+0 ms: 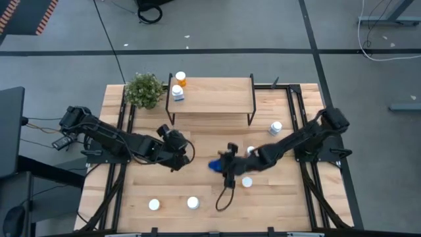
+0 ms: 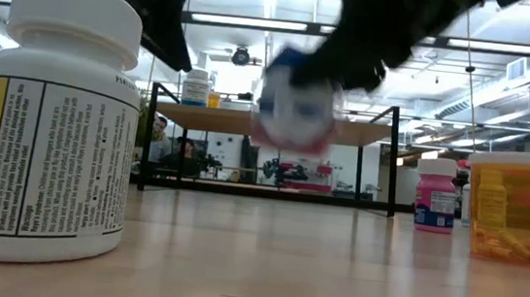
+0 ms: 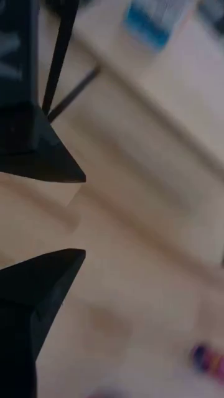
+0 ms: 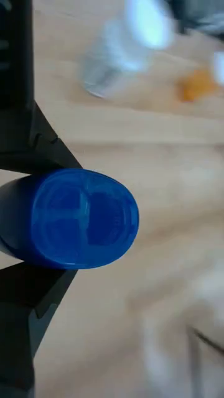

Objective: Pick and place medicine bottles onto shelf by color
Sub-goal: Put the blue pill bottle on the shelf

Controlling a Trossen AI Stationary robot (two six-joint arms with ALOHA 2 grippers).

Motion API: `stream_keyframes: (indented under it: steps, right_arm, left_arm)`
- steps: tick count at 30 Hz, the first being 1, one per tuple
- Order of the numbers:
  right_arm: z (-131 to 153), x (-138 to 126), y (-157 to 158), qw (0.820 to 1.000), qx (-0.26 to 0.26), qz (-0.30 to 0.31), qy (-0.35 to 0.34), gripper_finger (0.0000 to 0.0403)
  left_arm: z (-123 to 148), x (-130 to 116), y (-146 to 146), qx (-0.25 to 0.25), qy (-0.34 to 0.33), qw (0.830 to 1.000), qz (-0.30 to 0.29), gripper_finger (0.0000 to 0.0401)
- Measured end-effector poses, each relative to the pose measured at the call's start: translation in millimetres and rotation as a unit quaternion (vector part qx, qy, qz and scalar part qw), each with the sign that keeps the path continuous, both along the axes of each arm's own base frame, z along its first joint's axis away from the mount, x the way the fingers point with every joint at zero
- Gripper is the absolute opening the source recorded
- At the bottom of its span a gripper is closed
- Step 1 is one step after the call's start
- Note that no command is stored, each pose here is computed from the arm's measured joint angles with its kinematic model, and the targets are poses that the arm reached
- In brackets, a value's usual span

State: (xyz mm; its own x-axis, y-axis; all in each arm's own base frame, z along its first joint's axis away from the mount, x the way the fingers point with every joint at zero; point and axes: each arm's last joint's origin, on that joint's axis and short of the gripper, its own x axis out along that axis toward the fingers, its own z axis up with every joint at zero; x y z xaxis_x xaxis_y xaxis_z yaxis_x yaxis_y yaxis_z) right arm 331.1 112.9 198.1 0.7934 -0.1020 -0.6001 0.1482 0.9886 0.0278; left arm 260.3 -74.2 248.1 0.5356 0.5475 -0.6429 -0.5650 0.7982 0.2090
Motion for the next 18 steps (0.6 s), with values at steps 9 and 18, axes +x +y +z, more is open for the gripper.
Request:
stream_keyframes:
  steps: [9, 18]
  right_arm:
    - [81.0, -20.7, -87.6, 0.990, -0.056, -0.082, -0.096, 0.0189]
    - [98.2, -33.8, -177.7, 0.987, -0.058, -0.113, -0.097, 0.0189]
  left_arm:
    - [1.4, 5.1, -11.2, -0.051, 0.004, 0.996, -0.077, 0.0152]
    - [14.7, 28.5, 10.0, -0.012, -0.063, 0.993, -0.101, 0.0116]
